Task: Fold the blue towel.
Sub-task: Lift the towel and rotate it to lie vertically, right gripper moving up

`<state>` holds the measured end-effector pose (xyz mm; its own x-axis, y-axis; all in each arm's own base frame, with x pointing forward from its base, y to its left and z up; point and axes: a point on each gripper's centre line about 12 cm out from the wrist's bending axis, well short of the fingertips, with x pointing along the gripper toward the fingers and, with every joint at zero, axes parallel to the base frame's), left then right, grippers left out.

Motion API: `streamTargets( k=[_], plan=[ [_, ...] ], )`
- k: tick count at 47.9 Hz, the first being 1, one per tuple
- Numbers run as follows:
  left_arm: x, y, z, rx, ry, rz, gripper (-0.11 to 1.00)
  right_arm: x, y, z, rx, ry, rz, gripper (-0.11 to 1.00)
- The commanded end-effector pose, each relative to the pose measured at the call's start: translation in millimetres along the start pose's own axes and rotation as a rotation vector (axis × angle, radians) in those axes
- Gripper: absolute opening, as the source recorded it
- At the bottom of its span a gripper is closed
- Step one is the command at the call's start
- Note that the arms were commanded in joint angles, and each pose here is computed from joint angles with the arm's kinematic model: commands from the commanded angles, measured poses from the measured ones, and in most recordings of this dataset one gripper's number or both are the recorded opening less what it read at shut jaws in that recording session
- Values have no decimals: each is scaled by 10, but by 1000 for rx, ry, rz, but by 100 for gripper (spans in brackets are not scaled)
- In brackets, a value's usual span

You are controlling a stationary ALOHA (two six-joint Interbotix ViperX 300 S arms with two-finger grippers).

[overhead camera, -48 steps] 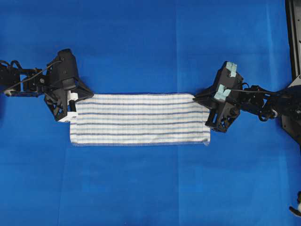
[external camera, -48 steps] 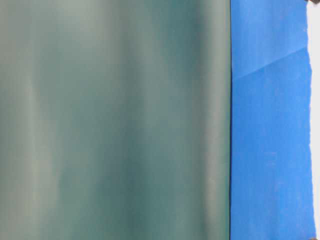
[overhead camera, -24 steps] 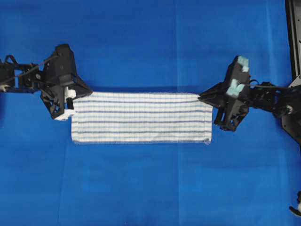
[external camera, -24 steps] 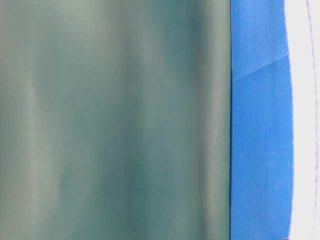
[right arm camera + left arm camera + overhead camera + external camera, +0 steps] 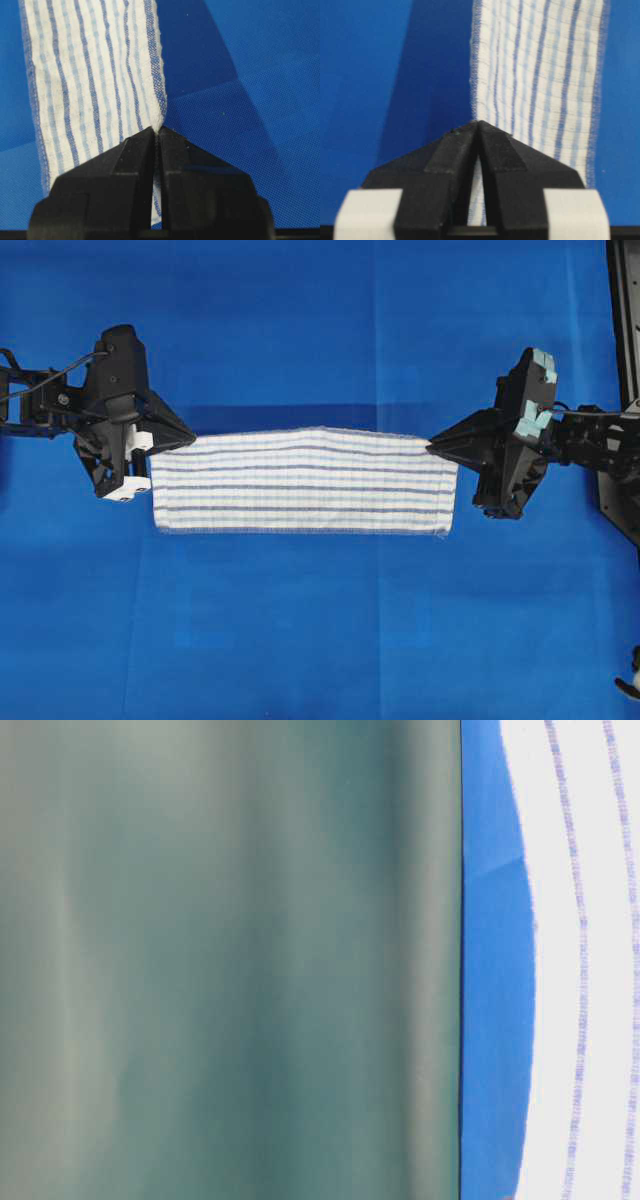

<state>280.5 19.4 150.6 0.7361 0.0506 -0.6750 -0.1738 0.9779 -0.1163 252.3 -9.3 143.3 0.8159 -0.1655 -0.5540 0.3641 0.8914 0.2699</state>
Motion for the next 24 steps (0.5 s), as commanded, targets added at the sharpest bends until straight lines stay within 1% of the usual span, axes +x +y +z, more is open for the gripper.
streamTargets(
  k=[1,3,7,10,15,18,24],
  plan=[
    [-33,-74,133,-11,-48,-22,1,0,19,113,11,-34,3,3],
    [-27,-98,143,-23,-53,-29,1,10,-5,148,14,-42,-6,3],
    [-19,-181,179,-63,-70,-53,1,27,-70,220,19,-60,-31,3],
    [-8,-255,200,-81,-81,-75,1,43,-123,306,16,-80,-52,3],
    [11,-394,248,-95,-95,-113,1,74,-211,451,-6,-106,-86,2],
    [35,-497,284,-94,-103,-139,1,102,-253,526,-16,-110,-102,2],
    [95,-622,383,-106,-119,-169,1,175,-329,706,-37,-116,-127,3]
  ],
)
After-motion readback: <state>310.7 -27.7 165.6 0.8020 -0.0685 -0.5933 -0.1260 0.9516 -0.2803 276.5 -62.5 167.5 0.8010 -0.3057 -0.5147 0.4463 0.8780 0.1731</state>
